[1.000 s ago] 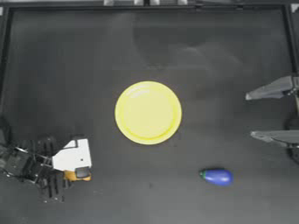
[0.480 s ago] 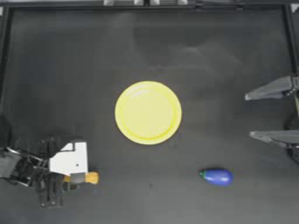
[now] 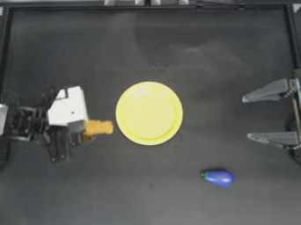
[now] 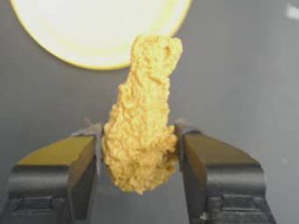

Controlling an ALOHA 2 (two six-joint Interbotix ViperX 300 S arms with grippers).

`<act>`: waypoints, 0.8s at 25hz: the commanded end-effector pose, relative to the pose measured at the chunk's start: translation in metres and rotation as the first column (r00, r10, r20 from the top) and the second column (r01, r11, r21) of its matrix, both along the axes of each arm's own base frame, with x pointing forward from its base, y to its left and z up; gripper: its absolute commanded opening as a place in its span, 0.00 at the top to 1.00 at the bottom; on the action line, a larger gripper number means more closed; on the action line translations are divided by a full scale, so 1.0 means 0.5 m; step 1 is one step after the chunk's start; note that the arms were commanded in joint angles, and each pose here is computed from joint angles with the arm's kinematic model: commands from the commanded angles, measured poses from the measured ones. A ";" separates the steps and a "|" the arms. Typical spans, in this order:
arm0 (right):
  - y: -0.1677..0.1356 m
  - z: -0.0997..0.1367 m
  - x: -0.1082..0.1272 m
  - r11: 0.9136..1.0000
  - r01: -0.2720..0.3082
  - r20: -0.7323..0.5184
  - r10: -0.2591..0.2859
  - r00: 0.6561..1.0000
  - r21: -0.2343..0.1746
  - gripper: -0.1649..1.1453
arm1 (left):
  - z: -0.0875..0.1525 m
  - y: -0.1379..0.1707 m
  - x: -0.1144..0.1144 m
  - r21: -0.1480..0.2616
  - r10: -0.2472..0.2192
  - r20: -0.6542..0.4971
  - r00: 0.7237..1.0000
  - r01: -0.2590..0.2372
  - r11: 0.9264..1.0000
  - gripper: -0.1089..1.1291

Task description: Put brown chicken wing on plate

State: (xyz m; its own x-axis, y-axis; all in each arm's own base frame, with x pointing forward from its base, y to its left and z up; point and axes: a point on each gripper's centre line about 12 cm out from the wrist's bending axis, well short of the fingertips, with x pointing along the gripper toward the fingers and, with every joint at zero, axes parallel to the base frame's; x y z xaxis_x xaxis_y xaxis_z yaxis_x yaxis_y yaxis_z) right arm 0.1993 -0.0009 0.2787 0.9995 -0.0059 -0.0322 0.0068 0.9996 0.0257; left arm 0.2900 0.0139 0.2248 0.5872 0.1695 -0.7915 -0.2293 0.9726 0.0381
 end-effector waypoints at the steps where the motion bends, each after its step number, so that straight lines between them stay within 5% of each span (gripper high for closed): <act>1: 0.000 0.018 0.006 1.000 0.001 0.023 -0.001 1.000 0.004 0.12 | 0.042 0.030 0.025 0.048 -0.015 0.048 0.999 0.013 0.999 0.69; 6: 0.000 0.015 0.006 1.000 0.001 0.018 -0.001 1.000 0.004 0.12 | 0.039 0.067 0.079 0.128 -0.088 0.010 0.996 0.086 0.988 0.70; 20: -0.005 0.005 0.004 1.000 0.015 0.008 -0.015 1.000 0.019 0.12 | -0.047 0.162 0.219 0.090 -0.133 -0.024 0.991 0.134 0.987 0.72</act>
